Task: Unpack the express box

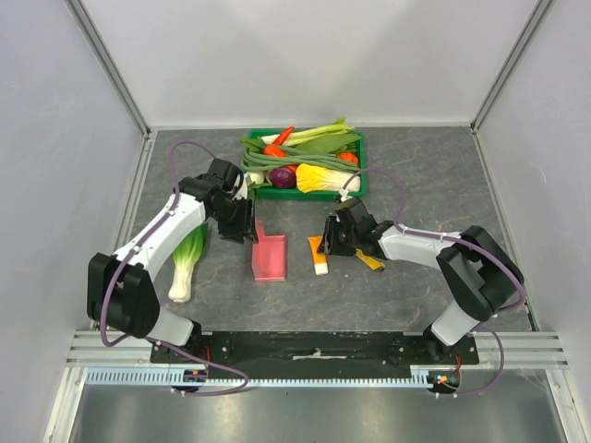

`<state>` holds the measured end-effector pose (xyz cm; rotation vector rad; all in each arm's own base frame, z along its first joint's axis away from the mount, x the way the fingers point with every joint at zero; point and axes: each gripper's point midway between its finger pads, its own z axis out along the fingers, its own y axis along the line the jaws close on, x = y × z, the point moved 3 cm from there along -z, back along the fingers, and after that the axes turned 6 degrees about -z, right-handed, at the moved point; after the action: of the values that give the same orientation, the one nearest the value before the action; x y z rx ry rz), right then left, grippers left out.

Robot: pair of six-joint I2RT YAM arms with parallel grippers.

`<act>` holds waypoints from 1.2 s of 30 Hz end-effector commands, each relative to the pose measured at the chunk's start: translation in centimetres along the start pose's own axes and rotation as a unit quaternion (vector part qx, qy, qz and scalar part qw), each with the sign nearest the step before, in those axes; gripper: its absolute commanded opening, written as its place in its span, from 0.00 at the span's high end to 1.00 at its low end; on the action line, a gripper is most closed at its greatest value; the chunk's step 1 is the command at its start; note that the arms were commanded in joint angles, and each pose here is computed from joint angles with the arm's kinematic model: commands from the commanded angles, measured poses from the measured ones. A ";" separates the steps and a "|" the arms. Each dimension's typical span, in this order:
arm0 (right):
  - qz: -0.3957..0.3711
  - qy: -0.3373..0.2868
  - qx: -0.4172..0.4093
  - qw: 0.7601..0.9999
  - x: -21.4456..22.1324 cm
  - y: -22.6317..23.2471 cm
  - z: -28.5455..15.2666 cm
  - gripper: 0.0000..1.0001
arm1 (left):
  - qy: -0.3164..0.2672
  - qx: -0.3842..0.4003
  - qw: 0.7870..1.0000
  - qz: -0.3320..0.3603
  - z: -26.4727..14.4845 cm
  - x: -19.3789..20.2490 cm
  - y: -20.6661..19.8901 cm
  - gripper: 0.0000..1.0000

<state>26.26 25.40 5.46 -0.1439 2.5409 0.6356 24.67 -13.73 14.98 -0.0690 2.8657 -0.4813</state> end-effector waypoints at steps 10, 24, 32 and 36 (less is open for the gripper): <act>-0.037 -0.080 0.012 0.996 -4.2 1.2 -5.5 0.19 | -0.084 0.098 0.991 0.046 -4.9 -1.1 -3.3 0.18; -0.068 -0.240 0.081 0.965 -8.1 0.3 -21.9 0.02 | -0.274 0.175 0.944 0.057 -15.9 1.8 -4.4 0.06; -0.026 -0.389 0.097 0.916 -8.9 -1.1 -35.1 0.02 | -0.446 0.115 0.883 0.091 -24.8 3.8 -1.5 0.04; -0.014 -0.424 0.085 0.901 -8.2 -1.6 -38.3 0.02 | -0.455 0.111 0.877 0.105 -26.3 5.4 -1.0 0.03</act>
<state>17.35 8.29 38.29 0.0947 1.7095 0.4359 13.88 -8.29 38.58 0.0269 1.8331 -0.6545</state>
